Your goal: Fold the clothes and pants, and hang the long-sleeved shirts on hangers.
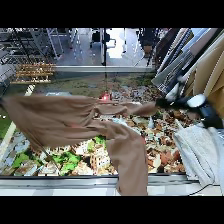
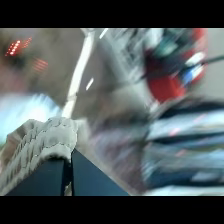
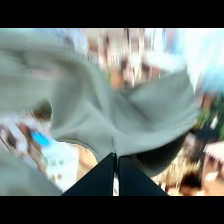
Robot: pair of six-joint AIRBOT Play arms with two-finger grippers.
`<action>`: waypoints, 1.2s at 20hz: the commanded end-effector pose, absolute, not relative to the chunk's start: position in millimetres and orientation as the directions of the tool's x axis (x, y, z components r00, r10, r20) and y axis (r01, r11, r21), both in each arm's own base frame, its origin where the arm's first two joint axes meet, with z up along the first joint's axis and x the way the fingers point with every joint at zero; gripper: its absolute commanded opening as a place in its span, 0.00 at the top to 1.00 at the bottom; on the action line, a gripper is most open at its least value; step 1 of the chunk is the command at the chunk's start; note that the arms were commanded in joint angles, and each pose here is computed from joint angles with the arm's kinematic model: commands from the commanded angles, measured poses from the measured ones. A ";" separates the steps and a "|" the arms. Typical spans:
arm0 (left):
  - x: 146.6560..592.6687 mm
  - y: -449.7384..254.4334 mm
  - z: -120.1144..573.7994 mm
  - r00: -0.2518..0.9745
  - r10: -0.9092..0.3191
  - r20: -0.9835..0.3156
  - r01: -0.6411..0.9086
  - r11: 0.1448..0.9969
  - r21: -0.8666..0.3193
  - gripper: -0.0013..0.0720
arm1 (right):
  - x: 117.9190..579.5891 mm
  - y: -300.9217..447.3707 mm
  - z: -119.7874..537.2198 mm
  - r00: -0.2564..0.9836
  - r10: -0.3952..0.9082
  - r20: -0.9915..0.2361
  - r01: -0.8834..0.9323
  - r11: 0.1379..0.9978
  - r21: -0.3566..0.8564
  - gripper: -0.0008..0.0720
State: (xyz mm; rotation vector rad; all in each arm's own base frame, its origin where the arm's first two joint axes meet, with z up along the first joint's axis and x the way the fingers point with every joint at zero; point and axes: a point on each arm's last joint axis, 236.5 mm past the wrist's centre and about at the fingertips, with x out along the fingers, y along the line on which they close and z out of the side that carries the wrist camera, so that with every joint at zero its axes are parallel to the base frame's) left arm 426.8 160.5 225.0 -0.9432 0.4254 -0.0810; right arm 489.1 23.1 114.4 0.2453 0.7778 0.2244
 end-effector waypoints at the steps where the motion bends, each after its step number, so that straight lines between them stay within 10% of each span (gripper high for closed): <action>1: 385.9 187.8 431.2 0.962 -0.181 0.204 0.269 0.501 -0.823 0.97 | 450.2 11.7 295.6 0.892 0.213 -0.400 -0.143 0.970 0.198 0.96; 6: 290.8 233.8 557.3 0.851 -0.010 0.526 0.466 0.476 -0.745 0.97 | 362.6 7.2 467.2 0.988 0.147 -0.050 -0.142 0.986 0.085 0.96; 10: 276.6 268.2 533.8 0.884 0.037 0.466 0.398 0.465 -0.791 0.97 | 345.6 17.7 433.0 0.954 0.187 -0.234 -0.189 0.982 0.014 0.96; 17: 336.1 298.5 364.0 0.988 0.050 -0.143 -0.150 0.468 -0.871 0.97 | 356.2 41.6 276.9 0.707 0.352 -0.613 -0.329 0.931 0.156 0.96; 24: 347.9 310.2 232.1 0.827 0.012 -0.562 -0.493 0.495 -0.715 0.97 | 140.7 121.0 -1.2 0.020 0.550 -0.835 -0.163 0.825 0.540 0.96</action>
